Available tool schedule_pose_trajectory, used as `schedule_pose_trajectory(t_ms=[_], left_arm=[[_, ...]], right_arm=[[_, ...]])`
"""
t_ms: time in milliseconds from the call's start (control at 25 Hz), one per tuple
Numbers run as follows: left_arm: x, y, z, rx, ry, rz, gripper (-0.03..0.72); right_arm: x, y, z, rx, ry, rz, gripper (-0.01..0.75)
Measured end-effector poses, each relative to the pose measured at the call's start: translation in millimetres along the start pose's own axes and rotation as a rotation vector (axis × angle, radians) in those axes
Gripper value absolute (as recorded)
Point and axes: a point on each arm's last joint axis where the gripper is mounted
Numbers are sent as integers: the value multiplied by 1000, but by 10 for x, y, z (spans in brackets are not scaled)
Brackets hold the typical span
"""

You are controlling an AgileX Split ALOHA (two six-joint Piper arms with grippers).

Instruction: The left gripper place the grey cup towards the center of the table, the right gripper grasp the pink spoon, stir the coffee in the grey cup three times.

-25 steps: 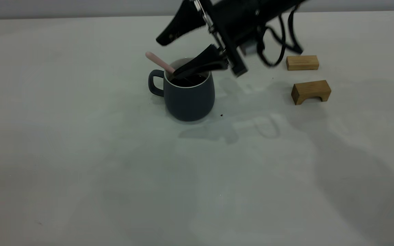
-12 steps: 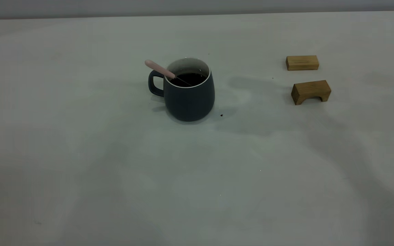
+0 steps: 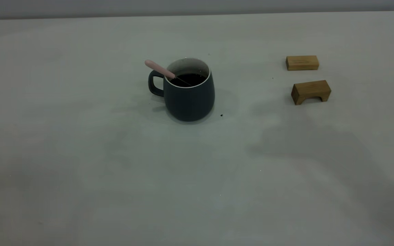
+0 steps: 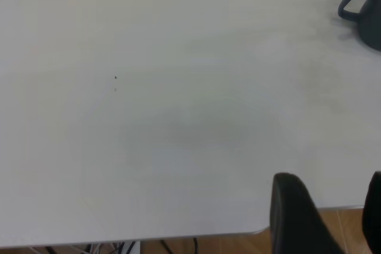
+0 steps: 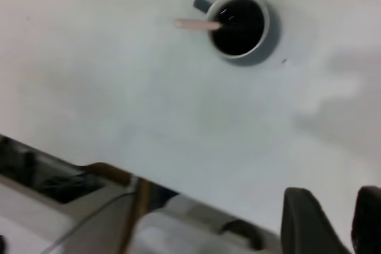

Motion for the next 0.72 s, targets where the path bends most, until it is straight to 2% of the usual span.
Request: schedule_pose_trajectory(t_ms=[160, 400, 600, 720], left_arm=[[0, 0, 0, 0, 0, 0, 355], [0, 0, 0, 0, 0, 0, 355], [0, 0, 0, 0, 0, 0, 355], [0, 0, 0, 0, 0, 0, 355]], right_arm=[[-22, 155, -351, 16, 122, -46, 216], [-25, 415, -1210, 24, 277, -61, 218], [-20, 656, -1942, -76, 340, -78, 227], [-38, 840, -2331, -207, 328, -125, 229]])
Point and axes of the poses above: a point on each arm's last joint axis where the gripper is mounted, y pointing back along that axis away from the gripper, x along the wrist's bending axis when the last joint is at zero, z = x × y, and after that the axes turned 3 degrees about y, right-handed
